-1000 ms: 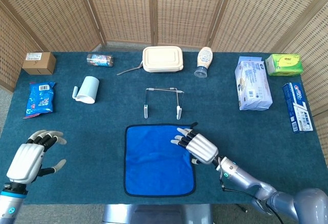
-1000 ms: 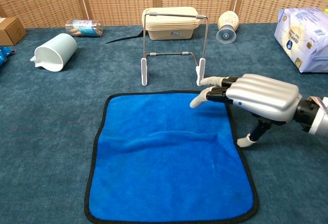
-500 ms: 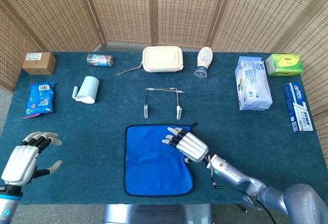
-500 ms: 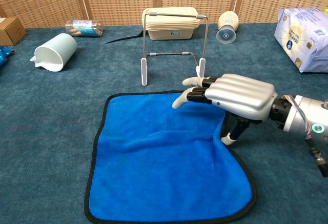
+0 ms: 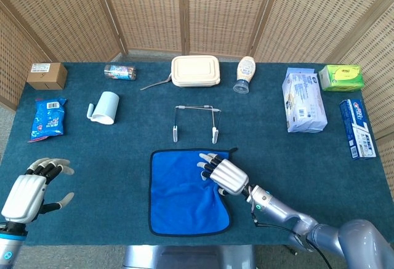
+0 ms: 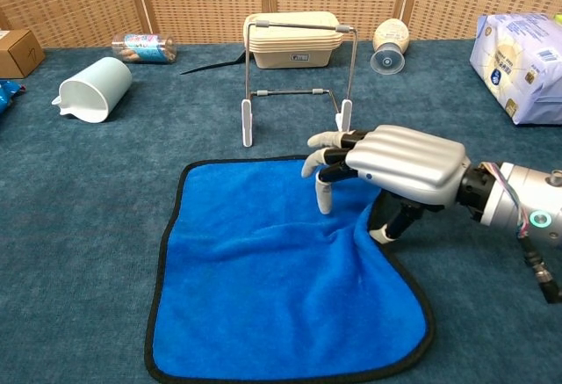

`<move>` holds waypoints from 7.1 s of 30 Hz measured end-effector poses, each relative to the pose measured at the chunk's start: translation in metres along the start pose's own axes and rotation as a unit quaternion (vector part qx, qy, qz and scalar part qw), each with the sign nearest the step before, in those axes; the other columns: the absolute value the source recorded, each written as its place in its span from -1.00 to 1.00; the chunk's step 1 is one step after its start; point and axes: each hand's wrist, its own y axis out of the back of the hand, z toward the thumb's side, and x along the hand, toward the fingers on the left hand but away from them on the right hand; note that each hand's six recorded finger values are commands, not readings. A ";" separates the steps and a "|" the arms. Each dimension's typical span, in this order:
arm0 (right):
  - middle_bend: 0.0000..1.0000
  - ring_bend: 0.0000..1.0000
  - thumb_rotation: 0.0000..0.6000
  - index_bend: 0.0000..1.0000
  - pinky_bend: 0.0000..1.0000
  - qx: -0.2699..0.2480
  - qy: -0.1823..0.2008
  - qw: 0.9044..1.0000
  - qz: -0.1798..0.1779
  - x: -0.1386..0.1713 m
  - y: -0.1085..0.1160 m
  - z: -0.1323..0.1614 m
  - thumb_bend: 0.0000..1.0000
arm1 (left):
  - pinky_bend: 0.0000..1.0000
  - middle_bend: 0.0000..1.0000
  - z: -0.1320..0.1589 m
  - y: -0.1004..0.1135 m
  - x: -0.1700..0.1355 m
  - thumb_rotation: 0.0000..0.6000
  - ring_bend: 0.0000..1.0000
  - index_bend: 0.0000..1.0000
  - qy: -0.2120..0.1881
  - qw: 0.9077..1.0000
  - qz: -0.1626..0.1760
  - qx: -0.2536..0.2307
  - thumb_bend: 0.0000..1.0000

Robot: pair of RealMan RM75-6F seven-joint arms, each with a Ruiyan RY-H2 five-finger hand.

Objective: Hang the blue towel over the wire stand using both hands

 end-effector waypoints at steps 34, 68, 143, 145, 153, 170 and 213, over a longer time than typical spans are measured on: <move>-0.48 -0.79 1.00 0.38 -0.59 -0.022 -0.004 1.000 -0.009 -0.003 0.003 0.007 0.01 | -0.61 -0.37 0.002 -0.004 -0.001 1.00 -0.46 -0.21 -0.006 1.000 -0.003 0.000 -0.36; -0.49 -0.79 1.00 0.36 -0.59 -0.060 -0.039 0.997 -0.027 0.012 0.020 0.004 0.01 | -0.72 -0.63 0.086 -0.123 0.066 1.00 -0.78 -0.32 -0.264 0.957 -0.072 0.098 -0.35; -0.49 -0.81 1.00 0.34 -0.59 -0.084 -0.075 0.993 -0.029 0.018 0.020 -0.013 0.01 | -0.75 -0.66 0.142 -0.212 0.122 1.00 -0.80 -0.33 -0.344 0.927 -0.086 0.125 0.24; -0.49 -0.81 1.00 0.34 -0.59 -0.084 -0.075 0.993 -0.029 0.019 0.020 -0.013 0.01 | -0.75 -0.66 0.143 -0.213 0.123 1.00 -0.80 -0.34 -0.345 0.926 -0.087 0.124 0.24; -0.49 -0.81 1.00 0.33 -0.58 -0.084 -0.078 0.993 -0.028 0.019 0.019 -0.015 0.01 | -0.75 -0.67 0.145 -0.215 0.123 1.00 -0.80 -0.35 -0.347 0.925 -0.091 0.124 0.38; -0.49 -0.81 1.00 0.37 -0.58 -0.085 -0.078 0.993 -0.024 0.018 0.018 -0.015 0.01 | -0.70 -0.56 0.136 -0.206 0.123 1.00 -0.70 0.17 -0.330 0.935 -0.085 0.101 0.23; -0.28 -0.81 1.00 0.81 -0.58 -0.209 -0.102 0.968 -0.098 0.011 0.090 -0.018 -0.05 | -0.67 -0.26 0.122 -0.116 0.130 1.00 -0.45 0.42 -0.283 0.959 -0.014 0.022 0.20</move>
